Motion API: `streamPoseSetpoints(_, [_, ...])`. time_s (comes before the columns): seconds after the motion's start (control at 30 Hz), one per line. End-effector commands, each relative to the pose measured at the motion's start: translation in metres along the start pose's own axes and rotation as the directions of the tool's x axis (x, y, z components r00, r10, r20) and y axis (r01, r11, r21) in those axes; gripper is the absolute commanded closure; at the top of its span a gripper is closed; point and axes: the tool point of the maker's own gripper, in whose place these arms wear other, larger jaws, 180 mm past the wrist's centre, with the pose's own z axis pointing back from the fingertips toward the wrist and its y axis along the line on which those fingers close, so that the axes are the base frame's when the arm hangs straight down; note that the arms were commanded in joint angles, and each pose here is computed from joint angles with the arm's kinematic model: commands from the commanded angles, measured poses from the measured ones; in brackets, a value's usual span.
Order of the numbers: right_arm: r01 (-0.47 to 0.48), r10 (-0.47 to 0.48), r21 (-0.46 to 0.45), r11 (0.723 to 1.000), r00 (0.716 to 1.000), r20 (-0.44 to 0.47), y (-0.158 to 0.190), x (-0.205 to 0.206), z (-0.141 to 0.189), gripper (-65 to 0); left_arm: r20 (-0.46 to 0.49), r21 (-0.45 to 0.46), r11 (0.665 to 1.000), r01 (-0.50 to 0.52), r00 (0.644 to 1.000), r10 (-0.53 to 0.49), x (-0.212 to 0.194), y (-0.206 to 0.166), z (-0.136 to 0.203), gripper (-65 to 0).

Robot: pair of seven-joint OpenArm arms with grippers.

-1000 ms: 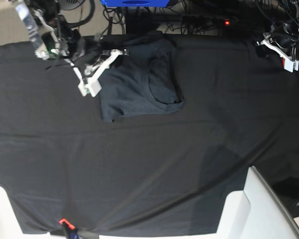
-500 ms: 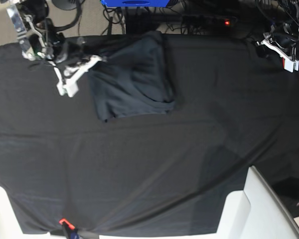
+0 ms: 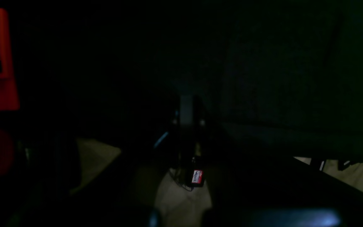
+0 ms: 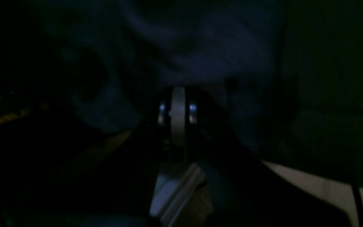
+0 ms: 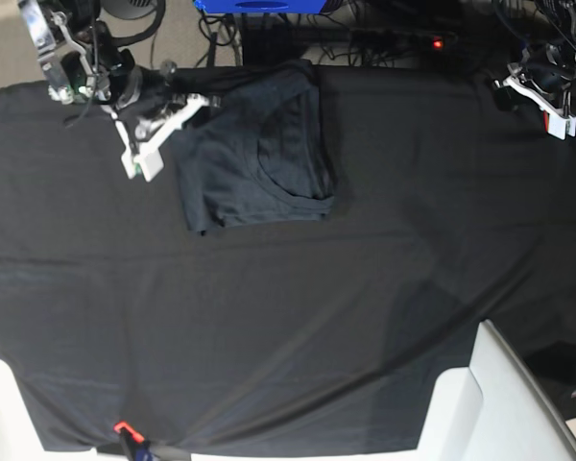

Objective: Fold the T-shirt properly
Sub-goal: 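Press and tuck the shirt's side edge with the right gripper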

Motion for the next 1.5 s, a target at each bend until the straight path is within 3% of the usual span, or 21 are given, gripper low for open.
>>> streamPoseSetpoints(0.0, [-0.003,0.002,0.008,1.0,1.0,0.03,0.007,0.013,0.008,-1.1,0.033,0.003,1.0,0.017,0.999,-0.017,0.012,0.004,0.006,0.0])
streamPoseSetpoints(0.17, [-0.014,0.013,0.023,1.0,0.998,0.063,0.026,0.05,0.014,-1.4,0.033,0.003,1.0,0.017,0.999,-0.017,0.012,0.004,0.006,0.0])
streamPoseSetpoints(0.47, [-0.085,0.082,0.053,0.995,0.995,0.054,0.023,0.113,-0.033,-1.4,0.032,0.001,1.0,0.015,0.999,-0.015,0.011,0.003,0.005,0.0])
streamPoseSetpoints(0.6, [-0.069,0.068,0.026,0.997,0.997,0.027,0.007,0.118,-0.044,-1.4,0.025,0.003,1.0,0.014,1.0,-0.014,0.007,0.004,0.006,0.0])
streamPoseSetpoints(1.0, [-0.009,0.014,-0.056,0.998,0.997,0.078,-0.031,0.13,-0.06,-1.4,0.025,0.002,1.0,0.013,1.0,-0.013,0.007,0.003,0.006,0.0])
streamPoseSetpoints(1.33, [-0.018,0.023,-0.053,0.998,0.993,0.114,-0.028,0.138,-0.058,-1.2,0.023,0.002,1.0,0.013,1.0,-0.013,0.006,0.004,0.006,0.0])
streamPoseSetpoints(1.47, [-0.077,0.075,0.006,0.997,0.979,0.191,0.001,0.146,-0.038,-1.1,-0.018,-0.041,0.997,0.062,0.998,-0.062,0.0,-0.014,-0.004,0.0])
